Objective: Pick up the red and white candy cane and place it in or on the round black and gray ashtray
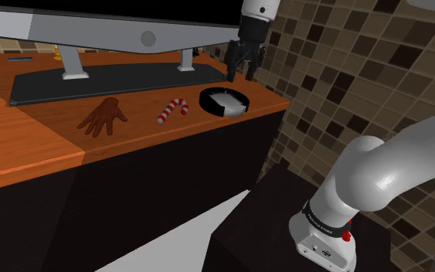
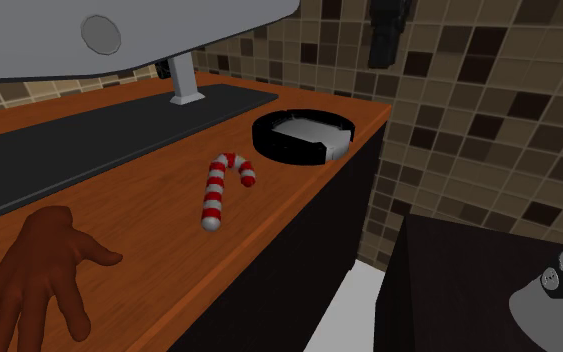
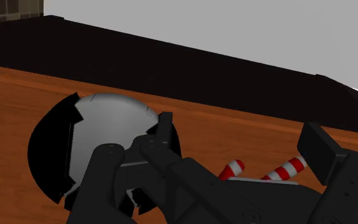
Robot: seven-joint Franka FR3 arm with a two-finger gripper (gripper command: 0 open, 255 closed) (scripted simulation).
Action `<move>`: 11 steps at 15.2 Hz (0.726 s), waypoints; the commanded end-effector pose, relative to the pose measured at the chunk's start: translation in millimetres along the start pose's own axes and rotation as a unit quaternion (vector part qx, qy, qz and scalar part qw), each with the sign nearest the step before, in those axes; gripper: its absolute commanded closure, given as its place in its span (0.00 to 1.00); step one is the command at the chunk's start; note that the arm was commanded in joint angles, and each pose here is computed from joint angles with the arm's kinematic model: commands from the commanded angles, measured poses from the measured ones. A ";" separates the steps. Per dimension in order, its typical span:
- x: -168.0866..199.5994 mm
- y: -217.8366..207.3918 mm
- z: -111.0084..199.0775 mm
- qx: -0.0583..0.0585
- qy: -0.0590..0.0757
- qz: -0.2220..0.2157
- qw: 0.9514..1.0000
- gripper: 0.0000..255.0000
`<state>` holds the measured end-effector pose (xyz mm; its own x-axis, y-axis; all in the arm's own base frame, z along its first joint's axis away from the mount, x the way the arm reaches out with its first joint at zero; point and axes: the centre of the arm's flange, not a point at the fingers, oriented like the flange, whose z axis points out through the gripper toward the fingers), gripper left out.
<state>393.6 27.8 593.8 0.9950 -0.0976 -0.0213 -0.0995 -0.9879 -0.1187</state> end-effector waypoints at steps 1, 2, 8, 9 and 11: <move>22.0 -9.4 5.9 0.023 -0.007 -0.009 1.000 0.00; 33.0 -14.3 8.3 0.035 -0.010 -0.013 0.999 0.00; 98.3 -46.8 21.9 0.102 -0.031 -0.039 0.994 0.00; 109.0 -52.8 24.0 0.114 -0.034 -0.043 0.992 0.00; 130.1 -65.0 27.9 0.136 -0.041 -0.051 0.989 0.00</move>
<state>517.6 76.5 574.4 0.9974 0.0109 -0.0719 -0.0160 -0.9317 -0.3630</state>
